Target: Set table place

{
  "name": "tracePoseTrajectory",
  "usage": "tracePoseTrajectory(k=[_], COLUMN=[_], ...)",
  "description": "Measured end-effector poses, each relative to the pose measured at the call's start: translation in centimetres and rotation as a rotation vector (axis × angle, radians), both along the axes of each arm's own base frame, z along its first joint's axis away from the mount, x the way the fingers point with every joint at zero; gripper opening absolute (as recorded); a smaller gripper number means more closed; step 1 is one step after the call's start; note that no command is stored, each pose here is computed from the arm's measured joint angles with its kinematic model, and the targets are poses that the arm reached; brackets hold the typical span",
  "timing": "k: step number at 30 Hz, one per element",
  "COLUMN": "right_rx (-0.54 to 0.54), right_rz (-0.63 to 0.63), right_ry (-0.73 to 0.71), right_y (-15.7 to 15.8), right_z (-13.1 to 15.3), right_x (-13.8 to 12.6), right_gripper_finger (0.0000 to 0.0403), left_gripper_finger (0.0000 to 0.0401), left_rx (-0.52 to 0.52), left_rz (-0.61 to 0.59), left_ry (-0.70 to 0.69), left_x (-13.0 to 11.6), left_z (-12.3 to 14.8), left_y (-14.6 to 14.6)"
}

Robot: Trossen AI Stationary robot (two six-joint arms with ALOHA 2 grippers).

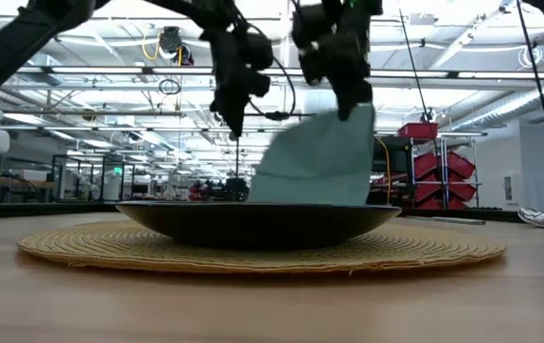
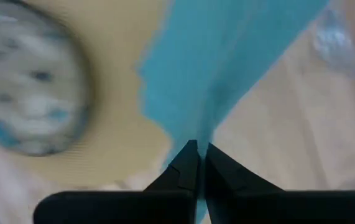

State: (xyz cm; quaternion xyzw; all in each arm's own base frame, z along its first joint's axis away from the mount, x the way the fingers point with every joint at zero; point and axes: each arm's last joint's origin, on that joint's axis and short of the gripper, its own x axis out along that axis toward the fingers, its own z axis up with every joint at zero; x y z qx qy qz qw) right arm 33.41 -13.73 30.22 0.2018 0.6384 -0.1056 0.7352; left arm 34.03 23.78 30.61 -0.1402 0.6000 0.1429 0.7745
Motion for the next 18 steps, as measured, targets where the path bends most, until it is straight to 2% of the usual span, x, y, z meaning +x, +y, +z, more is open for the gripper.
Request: tracePoseTrajectory(k=[2, 8, 14, 18], right_rx=[-0.017, -0.019, 0.010, 0.030], right_rz=[-0.023, -0.029, -0.013, 0.024], right_ry=[0.025, -0.030, -0.086, -0.129], right_y=[-1.0, -2.2, -2.1, -1.1], right_z=[-0.6, -2.1, -3.3, -4.0], right_x=[-0.5, -0.4, 0.1, 1.4], right_gripper_finger=[0.0000, 0.0000, 0.0000, 0.0000], left_gripper_finger=[0.0000, 0.0000, 0.0000, 0.0000], left_rx=[0.019, 0.015, 0.011, 0.006], left_rz=[-0.004, 0.009, 0.048, 0.088], left_ry=[-0.013, -0.005, -0.037, -0.028], left_x=[0.2, -0.1, -1.3, -2.7], left_z=[-0.6, -2.1, -2.0, -2.1], left_y=[0.9, 2.9, 4.7, 6.1])
